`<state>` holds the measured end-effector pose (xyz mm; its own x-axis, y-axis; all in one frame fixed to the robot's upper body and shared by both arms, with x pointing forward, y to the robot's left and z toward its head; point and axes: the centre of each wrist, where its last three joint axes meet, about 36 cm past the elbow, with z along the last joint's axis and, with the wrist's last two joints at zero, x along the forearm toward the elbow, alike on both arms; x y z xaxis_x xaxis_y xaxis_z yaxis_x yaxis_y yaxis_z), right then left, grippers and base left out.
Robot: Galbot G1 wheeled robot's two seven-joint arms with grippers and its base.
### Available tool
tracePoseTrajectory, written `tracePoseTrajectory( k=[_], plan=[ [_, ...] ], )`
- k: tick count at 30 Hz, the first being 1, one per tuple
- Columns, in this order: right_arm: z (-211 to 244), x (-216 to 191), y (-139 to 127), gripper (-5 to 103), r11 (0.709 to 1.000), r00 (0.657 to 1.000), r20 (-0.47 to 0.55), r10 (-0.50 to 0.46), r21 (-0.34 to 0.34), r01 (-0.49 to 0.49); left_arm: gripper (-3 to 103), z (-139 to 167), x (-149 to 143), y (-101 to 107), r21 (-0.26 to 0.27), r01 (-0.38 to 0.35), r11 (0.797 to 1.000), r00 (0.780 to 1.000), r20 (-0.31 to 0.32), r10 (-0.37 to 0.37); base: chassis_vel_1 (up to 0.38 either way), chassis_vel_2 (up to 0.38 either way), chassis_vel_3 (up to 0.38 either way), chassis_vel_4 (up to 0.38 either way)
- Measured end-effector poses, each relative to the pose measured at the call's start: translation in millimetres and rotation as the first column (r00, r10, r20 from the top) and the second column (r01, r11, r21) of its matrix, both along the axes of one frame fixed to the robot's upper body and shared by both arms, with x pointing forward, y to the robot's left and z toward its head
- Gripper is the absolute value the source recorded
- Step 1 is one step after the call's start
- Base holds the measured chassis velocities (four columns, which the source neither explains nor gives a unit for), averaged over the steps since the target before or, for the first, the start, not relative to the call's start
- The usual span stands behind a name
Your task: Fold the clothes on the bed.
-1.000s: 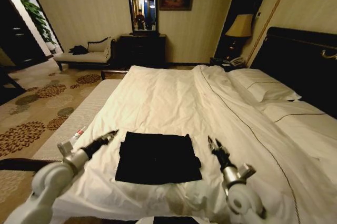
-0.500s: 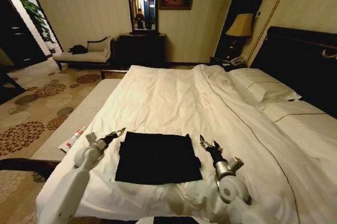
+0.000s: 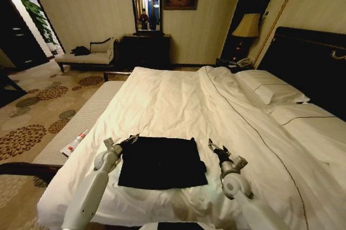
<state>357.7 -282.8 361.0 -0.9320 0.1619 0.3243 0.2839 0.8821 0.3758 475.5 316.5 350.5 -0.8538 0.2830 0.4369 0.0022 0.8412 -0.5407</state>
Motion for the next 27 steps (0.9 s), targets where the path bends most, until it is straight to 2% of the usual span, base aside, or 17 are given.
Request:
tracePoseTrajectory(
  k=[4,7,9,10,11,12,13,14,15,16,18,23,27],
  plan=[
    [-5,3,-5,100,1.000,1.000,-0.014,-0.017,-0.008,0.017,44,0,0,1,-0.001,0.002,1.000,1.000,0.000,-0.002,0.000,0.000,0.000,0.000],
    [-6,4,-6,100,1.000,1.000,-0.017,-0.021,-0.011,0.021,38,0,0,3,0.002,0.002,1.000,1.000,-0.002,-0.002,0.000,0.000,0.000,0.000],
    [-8,7,-8,100,1.000,0.999,-0.019,-0.026,-0.014,0.026,28,-1,-1,5,0.005,0.000,1.000,1.000,-0.004,0.000,0.000,0.000,0.000,0.000],
    [-8,7,-8,100,1.000,0.999,-0.019,-0.026,-0.014,0.026,28,-1,-1,5,0.005,0.000,1.000,1.000,-0.004,0.000,0.000,0.000,0.000,0.000],
    [-9,9,-9,100,1.000,0.999,-0.020,-0.028,-0.014,0.028,23,-2,-2,6,0.008,-0.003,1.000,1.000,0.000,0.003,0.000,0.000,0.000,0.000],
    [-10,11,-10,100,1.000,1.000,-0.020,-0.024,-0.005,0.024,17,-2,-2,8,0.014,-0.008,1.000,1.000,0.006,0.008,0.000,0.000,0.000,0.000],
    [-10,14,-11,100,1.000,1.000,-0.016,-0.008,0.020,0.009,17,-2,-3,10,0.020,-0.014,1.000,1.000,0.010,0.014,0.000,0.000,0.000,0.000],
    [-10,18,-15,100,0.997,1.000,-0.008,0.028,0.069,-0.027,7,-1,-3,13,0.024,-0.018,1.000,1.000,0.013,0.018,0.000,0.000,0.000,0.000],
    [-10,18,-15,100,0.997,1.000,-0.008,0.028,0.069,-0.027,7,-1,-3,13,0.024,-0.018,1.000,1.000,0.013,0.018,0.000,0.000,0.000,0.000],
    [-11,21,-17,100,0.994,0.999,-0.002,0.055,0.097,-0.054,7,-1,-3,15,0.027,-0.022,0.999,1.000,0.014,0.021,0.000,0.000,0.000,0.000],
    [-17,29,-23,100,0.985,0.992,0.025,0.124,0.120,-0.126,1,0,-4,20,0.031,-0.029,0.999,0.999,0.017,0.029,0.000,0.000,0.000,0.000],
    [-33,48,-24,100,0.972,0.978,0.036,0.206,0.104,-0.209,0,5,-2,31,0.036,-0.049,0.998,0.998,0.026,0.048,0.000,0.000,0.000,0.000],
    [-47,54,-23,100,0.958,0.965,0.052,0.256,0.122,-0.261,0,8,-1,36,0.036,-0.061,0.997,0.998,0.033,0.060,0.000,0.000,0.000,0.000]
  ],
)
